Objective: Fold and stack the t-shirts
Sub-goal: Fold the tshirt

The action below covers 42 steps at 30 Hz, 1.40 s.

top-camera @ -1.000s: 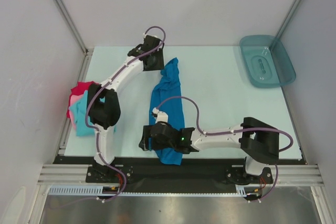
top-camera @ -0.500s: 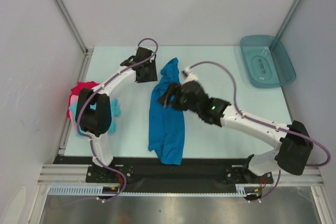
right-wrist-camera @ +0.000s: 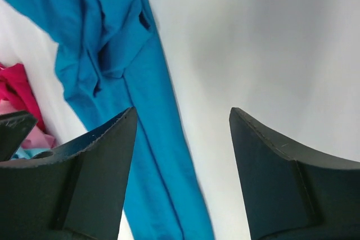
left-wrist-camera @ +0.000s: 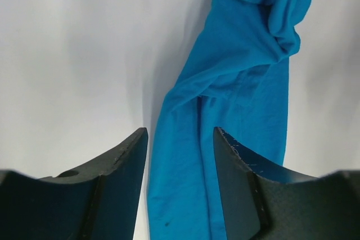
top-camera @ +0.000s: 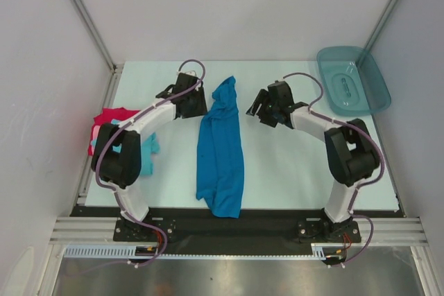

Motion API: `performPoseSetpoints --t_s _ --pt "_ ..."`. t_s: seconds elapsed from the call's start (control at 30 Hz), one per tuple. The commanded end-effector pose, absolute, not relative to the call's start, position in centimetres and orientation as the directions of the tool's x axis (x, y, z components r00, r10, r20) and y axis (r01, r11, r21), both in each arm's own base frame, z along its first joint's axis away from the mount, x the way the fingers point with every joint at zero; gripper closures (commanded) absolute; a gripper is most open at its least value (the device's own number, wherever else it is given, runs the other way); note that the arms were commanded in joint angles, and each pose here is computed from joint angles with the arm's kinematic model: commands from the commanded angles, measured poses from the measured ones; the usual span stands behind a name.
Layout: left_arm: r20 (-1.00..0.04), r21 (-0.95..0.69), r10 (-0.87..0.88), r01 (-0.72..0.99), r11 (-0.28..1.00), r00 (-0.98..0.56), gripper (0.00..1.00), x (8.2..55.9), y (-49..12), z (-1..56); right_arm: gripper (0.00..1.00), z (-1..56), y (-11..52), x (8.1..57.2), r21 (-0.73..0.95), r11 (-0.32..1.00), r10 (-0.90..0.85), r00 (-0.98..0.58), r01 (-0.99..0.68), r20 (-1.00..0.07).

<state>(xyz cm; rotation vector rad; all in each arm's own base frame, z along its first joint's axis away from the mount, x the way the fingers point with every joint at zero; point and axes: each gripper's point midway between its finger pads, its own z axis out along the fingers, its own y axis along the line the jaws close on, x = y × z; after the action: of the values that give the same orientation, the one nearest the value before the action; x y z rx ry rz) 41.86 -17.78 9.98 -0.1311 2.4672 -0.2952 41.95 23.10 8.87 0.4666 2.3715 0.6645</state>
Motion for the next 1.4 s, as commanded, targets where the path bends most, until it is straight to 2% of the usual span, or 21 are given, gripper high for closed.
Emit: performPoseSetpoints --t_s 0.0,0.17,0.6,0.83,1.03,1.13,1.17,1.23,1.27,1.37 --pt "-0.635 -0.332 -0.222 0.002 0.943 -0.74 0.45 42.4 -18.8 12.3 0.29 9.8 25.2 44.5 0.618 0.784 0.439 -0.75 0.051 -0.495" --pt "-0.632 -0.346 -0.237 -0.006 0.938 -0.738 0.47 41.9 -18.7 11.5 0.31 6.0 25.1 46.8 0.612 0.789 0.422 -0.776 0.06 -0.468" --pt "-0.641 -0.392 -0.287 -0.018 0.92 -0.712 0.5 37.9 -18.5 12.2 0.34 2.9 25.9 53.4 0.64 0.768 0.42 -0.767 0.016 -0.485" --pt "-0.637 -0.437 -0.308 0.002 0.899 -0.707 0.49 34.6 -18.9 12.3 0.37 1.9 30.3 53.6 0.69 0.72 0.36 -0.811 -0.072 -0.461" --pt "-0.652 -0.439 -0.318 0.0 0.899 -0.688 0.49 33.7 -18.2 12.8 0.39 1.7 34.0 52.7 0.707 0.697 0.318 -0.832 -0.119 -0.454" --pt "-0.661 -0.428 -0.311 0.003 0.904 -0.683 0.5 33.5 -17.9 13.1 0.48 1.7 34.7 52.6 0.708 0.695 0.312 -0.833 -0.127 -0.456" --pt "-0.662 -0.429 -0.312 0.004 0.903 -0.681 0.5 33.4 -17.8 13.2 0.63 1.7 34.7 52.8 0.708 0.694 0.314 -0.832 -0.128 -0.458" --pt "-0.664 -0.434 -0.313 0.009 0.901 -0.679 0.5 33.3 -17.8 13.5 0.81 1.6 34.5 52.8 0.703 0.7 0.313 -0.832 -0.124 -0.458" --pt "-0.665 -0.433 -0.312 0.011 0.901 -0.679 0.5 33.2 -17.8 13.5 0.98 1.5 34.3 52.9 0.699 0.704 0.313 -0.831 -0.123 -0.461" --pt "-0.661 -0.437 -0.314 0.01 0.899 -0.682 0.51 32.9 -17.8 13.3 1.0 1.5 33.6 53.2 0.67 0.731 0.303 -0.82 -0.126 -0.485"
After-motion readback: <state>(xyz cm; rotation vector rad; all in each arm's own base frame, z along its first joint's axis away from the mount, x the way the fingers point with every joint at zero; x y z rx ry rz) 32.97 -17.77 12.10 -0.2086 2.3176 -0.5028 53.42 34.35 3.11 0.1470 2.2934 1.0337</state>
